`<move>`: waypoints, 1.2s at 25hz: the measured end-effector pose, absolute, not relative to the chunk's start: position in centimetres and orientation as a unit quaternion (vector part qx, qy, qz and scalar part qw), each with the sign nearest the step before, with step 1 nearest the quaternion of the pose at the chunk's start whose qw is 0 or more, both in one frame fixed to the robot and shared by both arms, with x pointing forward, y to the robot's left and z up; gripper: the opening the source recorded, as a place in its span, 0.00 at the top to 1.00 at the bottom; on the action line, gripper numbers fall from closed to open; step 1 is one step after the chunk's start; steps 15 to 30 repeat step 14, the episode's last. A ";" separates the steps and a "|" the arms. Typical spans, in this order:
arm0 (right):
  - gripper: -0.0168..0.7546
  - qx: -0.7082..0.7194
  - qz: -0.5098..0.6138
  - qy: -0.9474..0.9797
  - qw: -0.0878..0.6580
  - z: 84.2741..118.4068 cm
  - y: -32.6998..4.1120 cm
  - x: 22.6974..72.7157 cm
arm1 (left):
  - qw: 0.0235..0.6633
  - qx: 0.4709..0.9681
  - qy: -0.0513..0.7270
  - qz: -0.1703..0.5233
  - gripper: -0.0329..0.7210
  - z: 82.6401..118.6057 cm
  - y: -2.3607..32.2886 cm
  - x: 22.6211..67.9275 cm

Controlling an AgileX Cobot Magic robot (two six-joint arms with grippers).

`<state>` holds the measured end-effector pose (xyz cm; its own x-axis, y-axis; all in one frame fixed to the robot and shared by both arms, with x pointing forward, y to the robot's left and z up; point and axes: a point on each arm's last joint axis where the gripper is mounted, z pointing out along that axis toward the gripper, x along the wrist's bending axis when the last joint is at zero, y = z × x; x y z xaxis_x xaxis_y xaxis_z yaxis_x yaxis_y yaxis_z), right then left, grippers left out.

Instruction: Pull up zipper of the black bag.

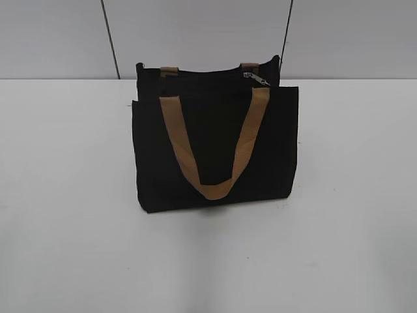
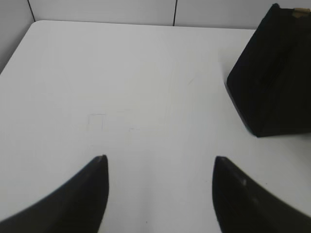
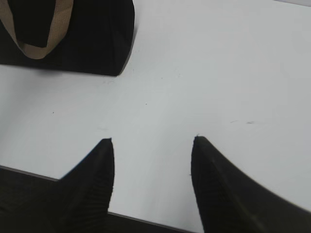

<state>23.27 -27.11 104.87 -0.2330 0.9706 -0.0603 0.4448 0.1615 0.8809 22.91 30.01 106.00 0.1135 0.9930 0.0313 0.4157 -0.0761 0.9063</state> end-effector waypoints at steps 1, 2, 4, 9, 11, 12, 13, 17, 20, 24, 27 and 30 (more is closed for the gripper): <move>0.46 0.518 0.388 0.683 0.339 104.9 -27.1 23.3 | 0.392 0.634 0.556 0.368 0.29 106.0 30.0 22.9; 0.46 0.518 0.388 0.683 0.339 104.9 -27.1 23.3 | 0.391 0.632 0.557 0.369 0.29 106.0 30.0 22.9; 0.46 0.518 0.388 0.683 0.339 104.9 -27.1 23.3 | 0.390 0.630 0.560 0.371 0.29 106.0 30.0 22.9; 0.46 0.518 0.388 0.683 0.339 104.9 -27.1 23.3 | 0.390 0.630 0.560 0.371 0.29 106.0 30.0 22.9; 0.46 0.518 0.388 0.683 0.339 104.9 -27.1 23.3 | 0.390 0.630 0.560 0.370 0.29 106.0 30.0 22.9; 0.46 0.518 0.388 0.683 0.339 104.9 -27.1 23.3 | 0.390 0.630 0.560 0.370 0.29 106.0 30.0 22.9; 0.46 0.518 0.388 0.683 0.339 104.9 -27.1 23.3 | 0.390 0.630 0.560 0.370 0.29 106.0 30.0 22.9; 0.46 0.518 0.388 0.683 0.339 104.9 -27.1 23.3 | 0.390 0.630 0.560 0.370 0.29 106.0 30.0 22.9; 0.46 0.518 0.388 0.683 0.339 104.9 -27.1 23.3 | 0.390 0.630 0.560 0.370 0.29 106.0 30.0 22.9; 0.46 0.518 0.388 0.683 0.339 104.9 -27.1 23.3 | 0.390 0.630 0.560 0.370 0.29 106.0 30.0 22.9; 0.46 0.518 0.388 0.683 0.339 104.9 -27.1 23.3 | 0.390 0.630 0.560 0.370 0.29 106.0 30.0 22.9; 0.46 0.518 0.388 0.683 0.339 104.9 -27.1 23.3 | 0.390 0.630 0.560 0.370 0.29 106.0 30.0 22.9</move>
